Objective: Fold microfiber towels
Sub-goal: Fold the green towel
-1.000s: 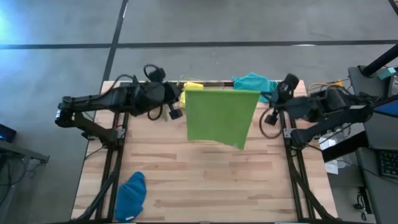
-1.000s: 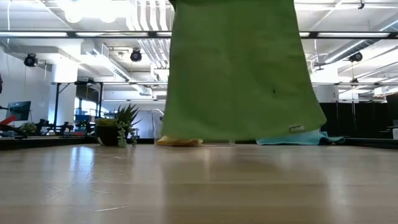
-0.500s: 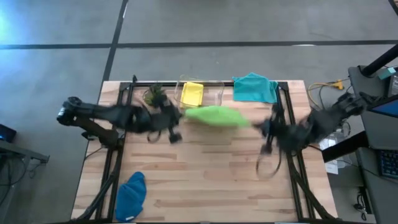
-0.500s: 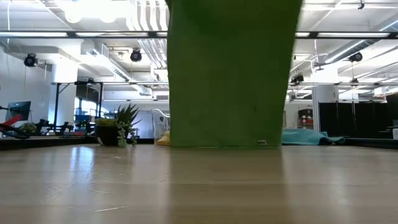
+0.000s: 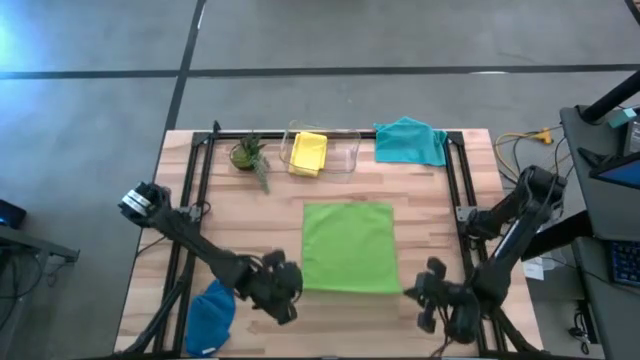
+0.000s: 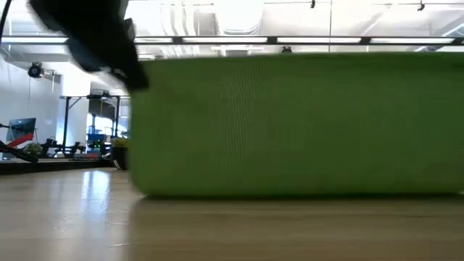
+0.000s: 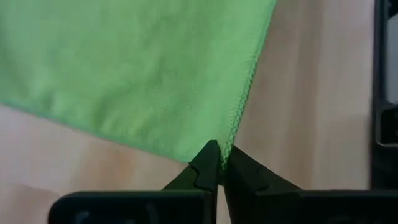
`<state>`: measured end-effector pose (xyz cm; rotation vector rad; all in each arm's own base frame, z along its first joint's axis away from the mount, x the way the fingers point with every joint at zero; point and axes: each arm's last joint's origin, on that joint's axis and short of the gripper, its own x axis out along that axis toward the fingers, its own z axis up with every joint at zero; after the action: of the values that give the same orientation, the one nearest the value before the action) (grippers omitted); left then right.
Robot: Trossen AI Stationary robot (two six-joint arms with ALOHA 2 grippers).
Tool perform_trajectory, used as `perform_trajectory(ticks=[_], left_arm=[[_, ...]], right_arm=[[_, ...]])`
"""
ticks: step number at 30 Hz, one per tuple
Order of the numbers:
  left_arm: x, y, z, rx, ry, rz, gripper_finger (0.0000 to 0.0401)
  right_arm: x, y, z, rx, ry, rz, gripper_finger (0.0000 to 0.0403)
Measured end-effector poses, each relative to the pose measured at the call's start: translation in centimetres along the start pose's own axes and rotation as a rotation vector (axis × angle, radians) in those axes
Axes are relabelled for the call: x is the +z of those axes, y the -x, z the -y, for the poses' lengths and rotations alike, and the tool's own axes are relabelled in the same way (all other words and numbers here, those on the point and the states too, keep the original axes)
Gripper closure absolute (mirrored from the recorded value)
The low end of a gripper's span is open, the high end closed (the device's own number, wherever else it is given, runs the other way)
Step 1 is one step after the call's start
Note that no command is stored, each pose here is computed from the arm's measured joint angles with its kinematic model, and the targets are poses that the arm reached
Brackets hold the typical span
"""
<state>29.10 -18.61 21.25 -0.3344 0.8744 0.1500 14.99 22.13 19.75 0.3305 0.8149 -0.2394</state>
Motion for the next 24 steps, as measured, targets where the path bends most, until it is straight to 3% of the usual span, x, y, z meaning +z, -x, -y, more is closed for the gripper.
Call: perform_trajectory(ticks=[4, 10, 24], left_arm=[[0.0, -0.4, 0.3, -0.046, 0.063, -0.012, 0.0401], [0.7, 1.1, -0.2, -0.037, 0.015, 0.031, 0.0401], [2.6, 0.0, -4.1, 0.192, -0.094, 0.077, 0.0401]], right_arm=[[-0.9, -0.7, -1.3, 0.022, -0.038, -0.023, 0.0394], [0.1, 0.2, -1.2, 0.009, -0.004, -0.031, 0.0394], [5.0, -0.8, 4.5, -0.19, -0.028, -0.019, 0.0394]])
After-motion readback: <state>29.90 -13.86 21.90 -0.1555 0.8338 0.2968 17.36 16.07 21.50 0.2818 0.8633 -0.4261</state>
